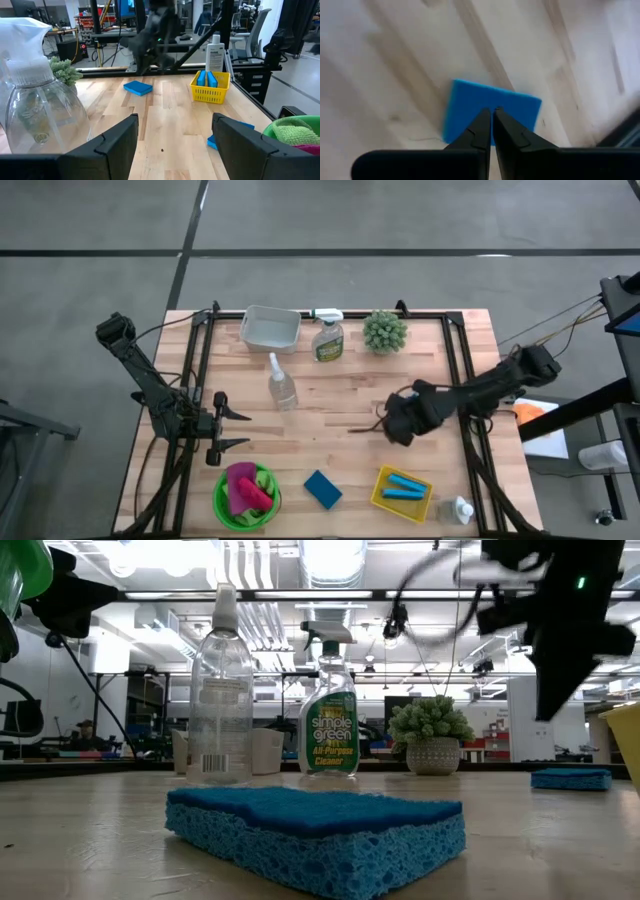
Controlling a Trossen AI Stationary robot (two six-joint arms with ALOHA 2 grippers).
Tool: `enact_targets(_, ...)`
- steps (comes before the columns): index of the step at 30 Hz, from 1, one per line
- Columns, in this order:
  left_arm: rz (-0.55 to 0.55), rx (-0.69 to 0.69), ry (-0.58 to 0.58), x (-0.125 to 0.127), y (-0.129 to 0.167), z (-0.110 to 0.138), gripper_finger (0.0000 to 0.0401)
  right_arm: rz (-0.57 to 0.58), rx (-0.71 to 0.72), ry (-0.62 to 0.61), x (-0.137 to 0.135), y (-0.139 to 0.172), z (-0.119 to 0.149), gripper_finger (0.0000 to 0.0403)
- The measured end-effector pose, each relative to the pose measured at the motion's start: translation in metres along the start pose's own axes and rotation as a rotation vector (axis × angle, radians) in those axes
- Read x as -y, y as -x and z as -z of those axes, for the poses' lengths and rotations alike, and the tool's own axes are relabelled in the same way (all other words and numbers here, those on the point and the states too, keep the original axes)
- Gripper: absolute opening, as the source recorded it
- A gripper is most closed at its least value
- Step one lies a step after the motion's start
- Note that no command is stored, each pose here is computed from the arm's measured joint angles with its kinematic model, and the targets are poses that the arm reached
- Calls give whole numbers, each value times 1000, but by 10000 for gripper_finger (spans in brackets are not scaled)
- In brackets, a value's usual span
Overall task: Pick & Place Kitchen Items
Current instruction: Put the blue sponge into the yellow bin
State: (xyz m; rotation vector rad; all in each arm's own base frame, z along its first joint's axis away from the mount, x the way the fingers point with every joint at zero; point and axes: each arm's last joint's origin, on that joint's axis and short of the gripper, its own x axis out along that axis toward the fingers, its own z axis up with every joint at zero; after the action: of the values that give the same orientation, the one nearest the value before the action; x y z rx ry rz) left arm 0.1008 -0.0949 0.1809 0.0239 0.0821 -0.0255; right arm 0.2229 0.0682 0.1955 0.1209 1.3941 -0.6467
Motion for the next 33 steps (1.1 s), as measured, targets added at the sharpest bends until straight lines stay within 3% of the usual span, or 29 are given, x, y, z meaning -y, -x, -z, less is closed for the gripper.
enact_targets(4, 0, 0, 0, 0, 0, 0, 254, 11, -102, -20, 14, -22, 1, 17)
enact_targets(10, 0, 0, 0, 0, 0, 0, 254, -92, -157, -20, 19, -43, -1, 17)
enact_targets(19, 0, 0, 0, 0, 0, 0, 254, -207, -110, 16, 11, -52, -10, 17)
enact_targets(28, 0, 0, 0, 0, 0, 0, 254, -218, -109, 64, 5, -62, -13, 17)
enact_targets(33, 0, 0, -2, 0, 0, 0, 254, -291, -4, 89, -2, -59, -23, 17)
